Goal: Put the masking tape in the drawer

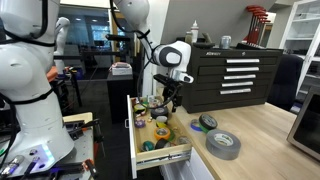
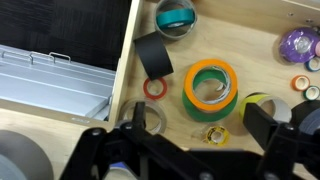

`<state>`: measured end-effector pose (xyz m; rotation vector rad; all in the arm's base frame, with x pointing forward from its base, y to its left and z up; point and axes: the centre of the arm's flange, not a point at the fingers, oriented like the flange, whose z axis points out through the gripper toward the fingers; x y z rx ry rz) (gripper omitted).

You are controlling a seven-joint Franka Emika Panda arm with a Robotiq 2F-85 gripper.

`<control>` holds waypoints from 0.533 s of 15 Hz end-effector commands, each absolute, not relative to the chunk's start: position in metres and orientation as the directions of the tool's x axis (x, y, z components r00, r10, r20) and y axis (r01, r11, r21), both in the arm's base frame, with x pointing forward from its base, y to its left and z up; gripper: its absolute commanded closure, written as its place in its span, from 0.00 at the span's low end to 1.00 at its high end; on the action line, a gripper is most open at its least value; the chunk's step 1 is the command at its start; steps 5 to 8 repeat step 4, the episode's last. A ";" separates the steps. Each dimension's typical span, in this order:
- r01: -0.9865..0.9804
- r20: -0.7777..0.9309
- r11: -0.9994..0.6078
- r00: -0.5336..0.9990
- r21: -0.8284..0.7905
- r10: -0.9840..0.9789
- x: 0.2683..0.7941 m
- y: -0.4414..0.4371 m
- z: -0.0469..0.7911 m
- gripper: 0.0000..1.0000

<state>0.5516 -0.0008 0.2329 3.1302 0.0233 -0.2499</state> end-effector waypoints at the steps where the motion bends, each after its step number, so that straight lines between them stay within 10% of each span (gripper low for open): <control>1: -0.040 -0.120 -0.998 0.992 0.048 -0.045 0.529 -0.017 0.277 0.00; 8: -0.009 -0.119 -1.000 0.993 0.017 -0.011 0.548 -0.013 0.259 0.00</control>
